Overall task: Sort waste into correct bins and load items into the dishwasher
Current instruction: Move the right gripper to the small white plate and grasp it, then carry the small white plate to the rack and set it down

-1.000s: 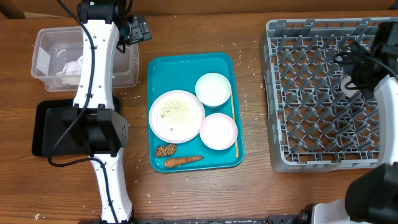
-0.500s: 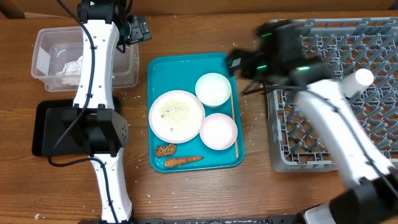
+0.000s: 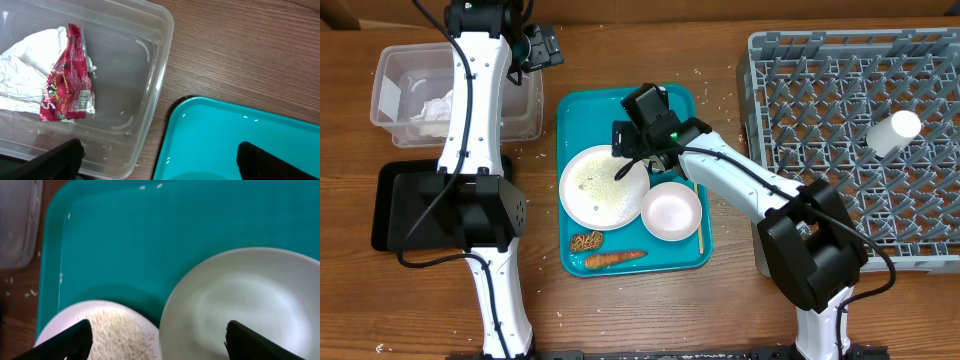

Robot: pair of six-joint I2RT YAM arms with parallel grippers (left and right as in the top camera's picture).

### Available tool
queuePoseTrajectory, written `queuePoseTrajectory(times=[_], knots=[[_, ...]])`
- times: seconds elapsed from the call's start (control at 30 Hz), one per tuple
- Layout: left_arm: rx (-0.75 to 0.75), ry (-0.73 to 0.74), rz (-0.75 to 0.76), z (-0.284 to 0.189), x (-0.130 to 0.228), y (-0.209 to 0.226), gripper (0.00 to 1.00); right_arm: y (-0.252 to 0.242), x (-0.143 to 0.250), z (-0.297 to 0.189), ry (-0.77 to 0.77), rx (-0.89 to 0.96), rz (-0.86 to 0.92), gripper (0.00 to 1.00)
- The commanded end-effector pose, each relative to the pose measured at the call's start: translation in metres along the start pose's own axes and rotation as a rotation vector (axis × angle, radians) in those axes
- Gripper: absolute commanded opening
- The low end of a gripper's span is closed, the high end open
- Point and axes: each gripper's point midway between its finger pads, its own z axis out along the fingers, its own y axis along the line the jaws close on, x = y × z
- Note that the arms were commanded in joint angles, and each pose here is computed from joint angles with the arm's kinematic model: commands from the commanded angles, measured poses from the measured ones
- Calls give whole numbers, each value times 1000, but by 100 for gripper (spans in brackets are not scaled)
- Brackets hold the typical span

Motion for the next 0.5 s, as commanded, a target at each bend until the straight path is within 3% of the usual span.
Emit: queuePoseTrajectory(times=[0.0,0.47], knots=[[4,7,-17,1,2,-2,100,-8,-8,4,-54,54,59,82],[4,7,-17,1,2,-2,100,-17,8,34,-30,93,91,57]])
